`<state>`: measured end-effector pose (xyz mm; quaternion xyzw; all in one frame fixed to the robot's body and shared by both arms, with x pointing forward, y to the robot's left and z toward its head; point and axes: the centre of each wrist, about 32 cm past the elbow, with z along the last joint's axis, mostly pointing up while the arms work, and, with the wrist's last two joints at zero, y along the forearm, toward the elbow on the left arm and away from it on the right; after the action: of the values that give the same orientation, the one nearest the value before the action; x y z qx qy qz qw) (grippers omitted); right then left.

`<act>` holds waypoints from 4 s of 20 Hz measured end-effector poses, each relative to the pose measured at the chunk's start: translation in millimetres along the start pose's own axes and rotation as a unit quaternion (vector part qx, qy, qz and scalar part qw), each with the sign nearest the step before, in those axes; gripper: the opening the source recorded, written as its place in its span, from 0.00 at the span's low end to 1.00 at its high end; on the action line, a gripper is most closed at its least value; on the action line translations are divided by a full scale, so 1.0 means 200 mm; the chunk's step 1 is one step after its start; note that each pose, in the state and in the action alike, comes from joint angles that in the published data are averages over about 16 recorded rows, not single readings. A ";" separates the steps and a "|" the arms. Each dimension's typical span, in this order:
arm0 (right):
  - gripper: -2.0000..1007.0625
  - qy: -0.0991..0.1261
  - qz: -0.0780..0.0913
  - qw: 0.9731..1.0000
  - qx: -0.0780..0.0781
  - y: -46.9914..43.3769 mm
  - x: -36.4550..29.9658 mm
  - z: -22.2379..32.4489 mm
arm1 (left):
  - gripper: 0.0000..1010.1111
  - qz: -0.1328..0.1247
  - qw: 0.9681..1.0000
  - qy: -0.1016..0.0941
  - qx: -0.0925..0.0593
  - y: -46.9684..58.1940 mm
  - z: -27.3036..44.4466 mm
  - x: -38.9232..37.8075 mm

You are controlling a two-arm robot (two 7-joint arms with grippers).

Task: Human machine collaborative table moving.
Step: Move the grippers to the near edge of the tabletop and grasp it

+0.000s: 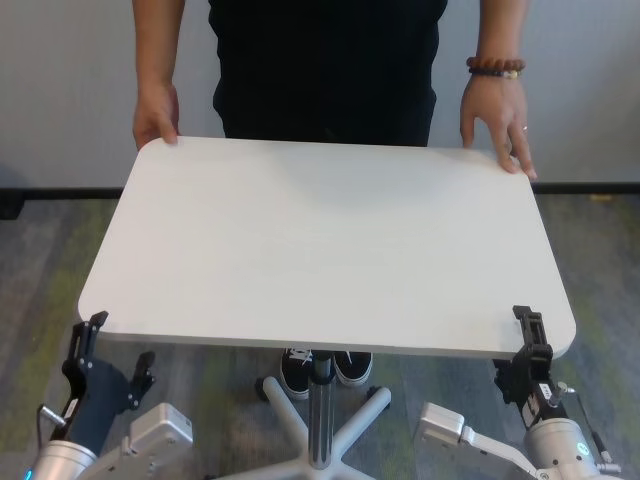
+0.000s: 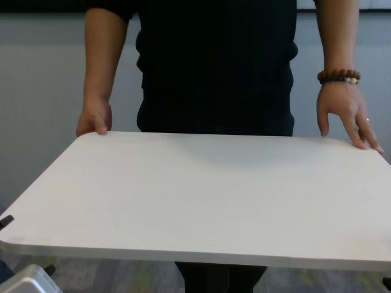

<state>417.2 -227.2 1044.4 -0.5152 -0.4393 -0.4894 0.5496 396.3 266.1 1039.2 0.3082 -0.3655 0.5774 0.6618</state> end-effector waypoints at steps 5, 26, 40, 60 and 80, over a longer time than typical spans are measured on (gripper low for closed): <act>1.00 0.001 0.001 1.000 0.000 -0.001 0.002 0.000 | 0.99 0.000 1.000 -0.005 -0.002 0.00 0.002 -0.006; 1.00 0.002 0.003 1.000 0.000 -0.003 0.004 0.000 | 0.99 -0.007 0.999 -0.033 -0.009 -0.02 0.043 0.053; 1.00 0.002 0.003 1.000 0.000 -0.004 0.004 -0.001 | 0.99 -0.063 0.991 -0.121 -0.006 -0.02 0.134 0.130; 1.00 0.002 0.003 1.000 0.000 -0.004 0.005 -0.001 | 0.99 -0.103 0.980 -0.171 0.016 -0.05 0.128 0.052; 1.00 0.002 0.003 1.000 0.000 -0.004 0.005 -0.001 | 0.99 -0.113 0.976 -0.184 0.013 -0.18 0.174 0.051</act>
<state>416.6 -227.4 1045.4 -0.5149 -0.4368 -0.4891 0.5521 428.6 237.5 1067.3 0.4568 -0.4361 0.4374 0.6402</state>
